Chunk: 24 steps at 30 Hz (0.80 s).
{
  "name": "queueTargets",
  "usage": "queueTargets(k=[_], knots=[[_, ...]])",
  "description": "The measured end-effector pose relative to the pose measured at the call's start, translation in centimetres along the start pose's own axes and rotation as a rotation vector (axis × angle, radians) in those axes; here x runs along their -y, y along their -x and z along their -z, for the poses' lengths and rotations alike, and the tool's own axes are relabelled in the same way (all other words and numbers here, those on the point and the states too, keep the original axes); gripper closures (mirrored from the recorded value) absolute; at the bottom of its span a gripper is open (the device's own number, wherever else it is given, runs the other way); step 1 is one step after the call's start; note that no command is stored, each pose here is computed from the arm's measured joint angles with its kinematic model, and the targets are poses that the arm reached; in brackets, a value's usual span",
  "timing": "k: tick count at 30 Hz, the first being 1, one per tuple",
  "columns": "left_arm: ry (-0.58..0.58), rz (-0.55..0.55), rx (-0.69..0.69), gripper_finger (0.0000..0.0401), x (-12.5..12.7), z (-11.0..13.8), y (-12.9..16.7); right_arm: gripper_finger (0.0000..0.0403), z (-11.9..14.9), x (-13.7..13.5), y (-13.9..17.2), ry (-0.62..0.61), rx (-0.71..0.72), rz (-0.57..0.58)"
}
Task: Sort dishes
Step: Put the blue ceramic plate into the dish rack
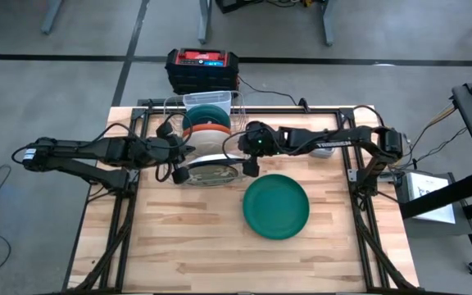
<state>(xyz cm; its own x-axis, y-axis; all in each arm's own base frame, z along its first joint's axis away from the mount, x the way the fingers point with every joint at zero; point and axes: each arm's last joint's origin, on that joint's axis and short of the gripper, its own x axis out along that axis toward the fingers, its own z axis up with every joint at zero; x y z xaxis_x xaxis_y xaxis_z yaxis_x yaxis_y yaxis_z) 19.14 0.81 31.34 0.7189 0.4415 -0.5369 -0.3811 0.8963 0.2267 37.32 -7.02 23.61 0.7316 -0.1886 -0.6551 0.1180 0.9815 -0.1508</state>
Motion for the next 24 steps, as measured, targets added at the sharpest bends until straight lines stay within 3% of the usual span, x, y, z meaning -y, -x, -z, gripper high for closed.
queueTargets(k=[9, 24], knots=[[-0.003, 0.0, -0.006, 0.0401, 0.1, 0.0, -0.2, 0.008, -0.2, 0.1, 0.8, -0.019, -0.011, -0.003], [-0.028, -0.036, -0.049, 0.0401, 0.6, 0.1, -1.4, 0.008, -3.4, 0.6, 2.0, 0.006, 0.132, 0.01]])
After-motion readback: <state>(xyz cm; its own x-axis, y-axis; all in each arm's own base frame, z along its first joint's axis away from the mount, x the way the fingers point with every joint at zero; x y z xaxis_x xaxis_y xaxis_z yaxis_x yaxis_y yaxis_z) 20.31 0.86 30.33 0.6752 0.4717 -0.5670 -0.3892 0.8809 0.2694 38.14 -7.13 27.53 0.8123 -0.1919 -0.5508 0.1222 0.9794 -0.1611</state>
